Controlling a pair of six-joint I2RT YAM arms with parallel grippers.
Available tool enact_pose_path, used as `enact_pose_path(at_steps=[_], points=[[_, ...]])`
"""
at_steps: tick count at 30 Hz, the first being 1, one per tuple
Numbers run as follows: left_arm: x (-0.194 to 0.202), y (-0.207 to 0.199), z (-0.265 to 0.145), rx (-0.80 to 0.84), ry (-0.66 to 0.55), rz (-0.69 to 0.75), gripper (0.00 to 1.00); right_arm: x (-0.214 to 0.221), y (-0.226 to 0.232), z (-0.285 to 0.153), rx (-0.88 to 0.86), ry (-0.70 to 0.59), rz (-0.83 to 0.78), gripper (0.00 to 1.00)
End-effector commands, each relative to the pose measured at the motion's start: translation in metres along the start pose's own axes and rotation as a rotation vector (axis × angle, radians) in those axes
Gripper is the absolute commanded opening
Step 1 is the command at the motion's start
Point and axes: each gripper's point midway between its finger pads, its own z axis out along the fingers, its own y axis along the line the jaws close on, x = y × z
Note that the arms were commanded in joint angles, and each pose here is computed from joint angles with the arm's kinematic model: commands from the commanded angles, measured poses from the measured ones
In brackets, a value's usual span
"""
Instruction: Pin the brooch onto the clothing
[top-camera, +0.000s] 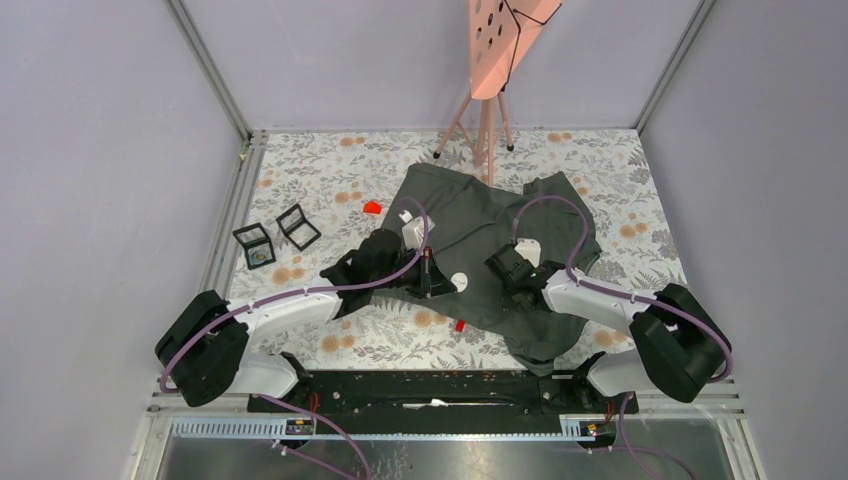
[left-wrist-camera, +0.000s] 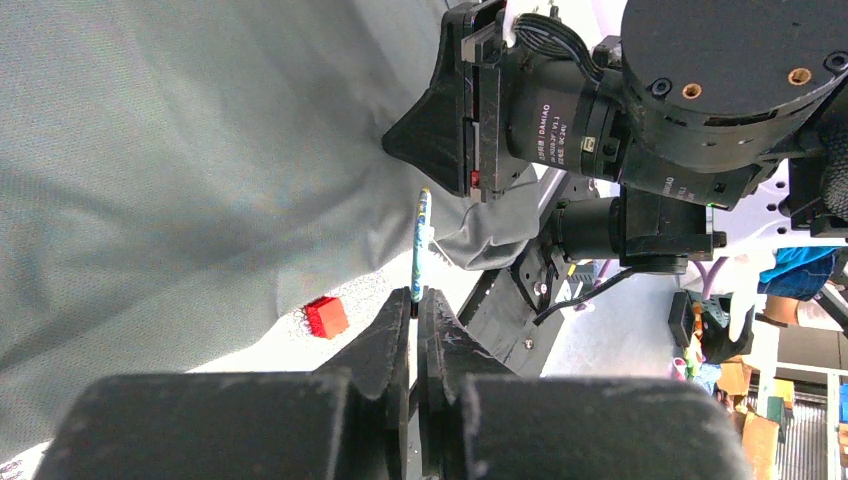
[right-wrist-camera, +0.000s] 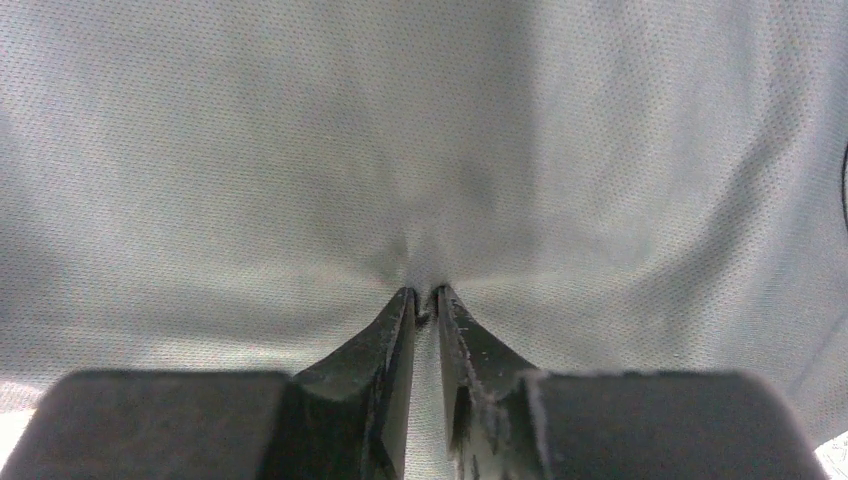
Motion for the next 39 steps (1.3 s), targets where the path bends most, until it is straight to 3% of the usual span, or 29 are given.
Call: enact_pose_path(at_steps=[1,6,13,14,17,19,26,29,32,35,39], points=[[-0.011,-0.01,0.001,0.024,-0.038,0.039,0.0,0.008,-0.003,0.012,0.015,0.019,0.005,0.18],[-0.009,-0.005,0.004,0.005,-0.03,0.04,0.0,0.008,0.001,0.01,-0.008,0.022,0.008,0.0],[-0.002,0.007,0.021,-0.061,-0.007,0.016,0.0,-0.002,0.009,-0.008,-0.08,-0.008,0.036,0.0],[-0.001,0.007,0.025,-0.067,-0.003,0.014,0.0,-0.003,0.009,-0.012,-0.086,-0.014,0.039,0.01],[-0.001,0.009,0.036,-0.091,-0.003,0.012,0.0,-0.007,0.007,-0.024,-0.107,-0.039,0.048,0.26],[-0.002,0.008,0.041,-0.1,-0.006,0.012,0.0,-0.005,0.002,-0.028,-0.104,-0.039,0.051,0.34],[0.0,0.02,0.052,-0.166,-0.03,-0.007,0.0,0.009,-0.001,-0.028,-0.154,-0.035,0.083,0.42],[0.004,0.02,0.059,-0.162,-0.012,-0.016,0.0,0.013,0.008,-0.023,-0.204,-0.028,0.099,0.51],[0.008,0.018,0.064,-0.159,-0.002,-0.013,0.0,0.012,0.015,-0.02,-0.231,-0.035,0.112,0.49],[0.011,0.016,0.067,-0.157,0.008,-0.009,0.0,0.009,0.014,-0.018,-0.223,-0.054,0.123,0.4],[0.015,0.015,0.072,-0.163,0.022,-0.003,0.0,0.001,0.009,-0.02,-0.201,-0.093,0.131,0.4]])
